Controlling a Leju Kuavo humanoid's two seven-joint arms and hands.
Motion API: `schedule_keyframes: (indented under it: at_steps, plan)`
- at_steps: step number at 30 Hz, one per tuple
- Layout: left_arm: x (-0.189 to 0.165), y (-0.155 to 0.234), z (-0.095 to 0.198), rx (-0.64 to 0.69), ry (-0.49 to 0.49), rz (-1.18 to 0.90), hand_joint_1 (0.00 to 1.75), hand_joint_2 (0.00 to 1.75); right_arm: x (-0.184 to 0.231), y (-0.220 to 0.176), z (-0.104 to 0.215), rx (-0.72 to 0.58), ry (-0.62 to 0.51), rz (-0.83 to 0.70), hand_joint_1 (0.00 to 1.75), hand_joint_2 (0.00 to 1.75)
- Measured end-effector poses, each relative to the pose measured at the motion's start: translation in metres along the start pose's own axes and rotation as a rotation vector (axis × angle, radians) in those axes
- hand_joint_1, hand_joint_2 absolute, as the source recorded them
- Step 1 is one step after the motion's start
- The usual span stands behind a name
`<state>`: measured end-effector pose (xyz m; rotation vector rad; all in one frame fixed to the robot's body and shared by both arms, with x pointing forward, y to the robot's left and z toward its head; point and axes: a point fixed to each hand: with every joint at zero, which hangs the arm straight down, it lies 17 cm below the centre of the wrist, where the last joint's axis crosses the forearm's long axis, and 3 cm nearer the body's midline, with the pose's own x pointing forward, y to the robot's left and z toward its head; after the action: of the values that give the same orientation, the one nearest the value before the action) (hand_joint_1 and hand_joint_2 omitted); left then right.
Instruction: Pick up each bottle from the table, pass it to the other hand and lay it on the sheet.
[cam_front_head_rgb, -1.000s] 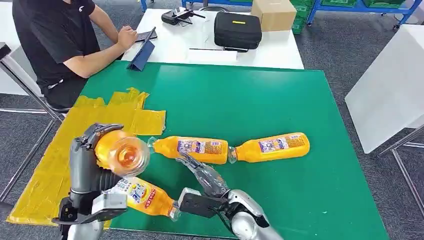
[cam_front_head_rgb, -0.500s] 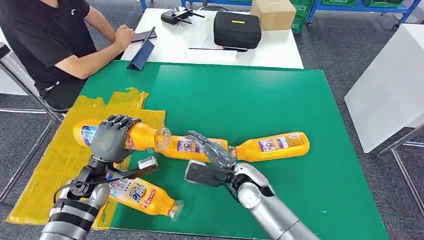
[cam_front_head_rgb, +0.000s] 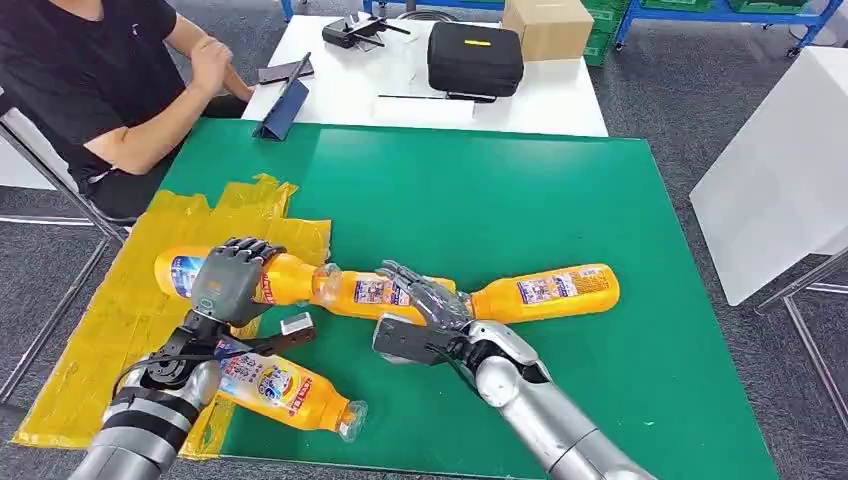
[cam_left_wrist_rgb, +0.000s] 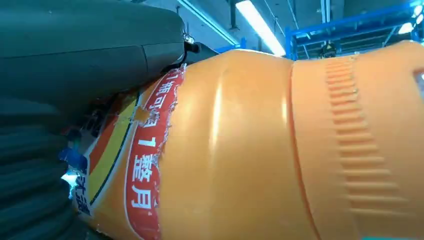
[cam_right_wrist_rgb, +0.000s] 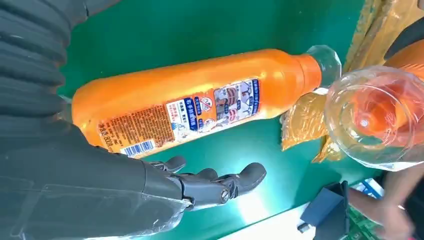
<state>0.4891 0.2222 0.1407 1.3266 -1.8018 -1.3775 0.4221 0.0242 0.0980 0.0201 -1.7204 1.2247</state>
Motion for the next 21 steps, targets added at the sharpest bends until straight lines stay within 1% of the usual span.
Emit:
schedule_keyframes:
  at_steps: [9, 18, 19, 21]
  plan:
    - [0.002, -0.006, 0.002, -0.021, -0.005, 0.001, 1.75, 1.75, -0.003, 0.002, 0.0, 0.005, 0.007, -0.001, 0.0, 1.75]
    - [-0.007, -0.057, -0.015, -0.242, -0.041, -0.014, 1.75, 1.75, -0.009, -0.006, -0.024, 0.03, 0.056, 0.053, 0.0, 1.75]
    - [-0.008, -0.061, -0.017, -0.261, -0.041, -0.011, 0.0, 1.75, -0.01, -0.006, -0.025, 0.034, 0.062, 0.058, 0.0, 1.75]
    - [-0.008, -0.071, -0.016, -0.301, -0.048, 0.009, 0.0, 1.75, -0.015, -0.003, -0.027, 0.046, 0.077, 0.065, 0.0, 1.75]
